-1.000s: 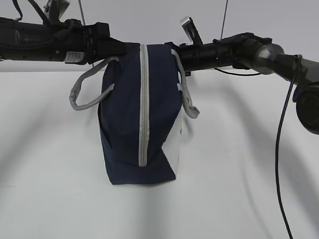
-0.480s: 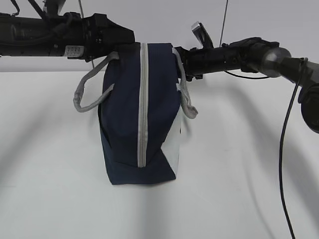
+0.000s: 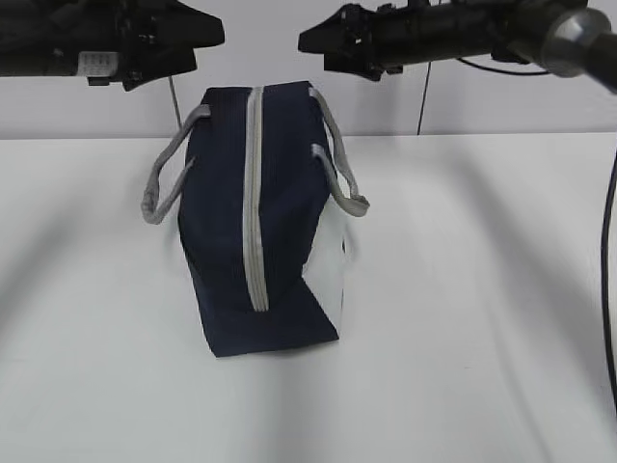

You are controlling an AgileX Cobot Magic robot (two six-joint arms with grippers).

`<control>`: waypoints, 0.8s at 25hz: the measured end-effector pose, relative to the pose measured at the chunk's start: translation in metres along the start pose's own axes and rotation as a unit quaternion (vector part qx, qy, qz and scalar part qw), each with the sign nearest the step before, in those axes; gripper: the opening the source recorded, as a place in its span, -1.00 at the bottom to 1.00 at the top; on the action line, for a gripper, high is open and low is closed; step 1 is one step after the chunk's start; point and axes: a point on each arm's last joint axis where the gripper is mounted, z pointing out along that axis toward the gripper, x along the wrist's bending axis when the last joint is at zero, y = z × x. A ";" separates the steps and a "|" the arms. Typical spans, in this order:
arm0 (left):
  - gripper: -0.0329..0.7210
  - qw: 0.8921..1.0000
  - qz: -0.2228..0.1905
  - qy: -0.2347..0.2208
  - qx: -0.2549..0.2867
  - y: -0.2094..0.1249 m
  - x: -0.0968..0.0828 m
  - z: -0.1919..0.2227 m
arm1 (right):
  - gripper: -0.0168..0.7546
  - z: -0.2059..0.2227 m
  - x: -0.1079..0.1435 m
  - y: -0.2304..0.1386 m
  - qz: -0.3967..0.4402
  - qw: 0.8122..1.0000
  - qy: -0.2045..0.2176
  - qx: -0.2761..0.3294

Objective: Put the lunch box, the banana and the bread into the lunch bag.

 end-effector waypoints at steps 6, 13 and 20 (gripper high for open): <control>0.28 0.998 0.023 0.027 0.043 0.005 -0.015 -0.024 | 0.39 -0.028 0.041 0.023 -0.025 1.000 0.006 -0.003; 0.24 0.989 0.046 0.093 0.104 0.008 -0.046 -0.062 | 0.31 -0.059 0.079 0.023 -0.036 0.999 0.000 0.009; 0.24 0.967 0.048 0.179 0.175 0.002 -0.078 -0.110 | 0.30 -0.101 0.124 0.017 -0.063 0.995 -0.067 -0.026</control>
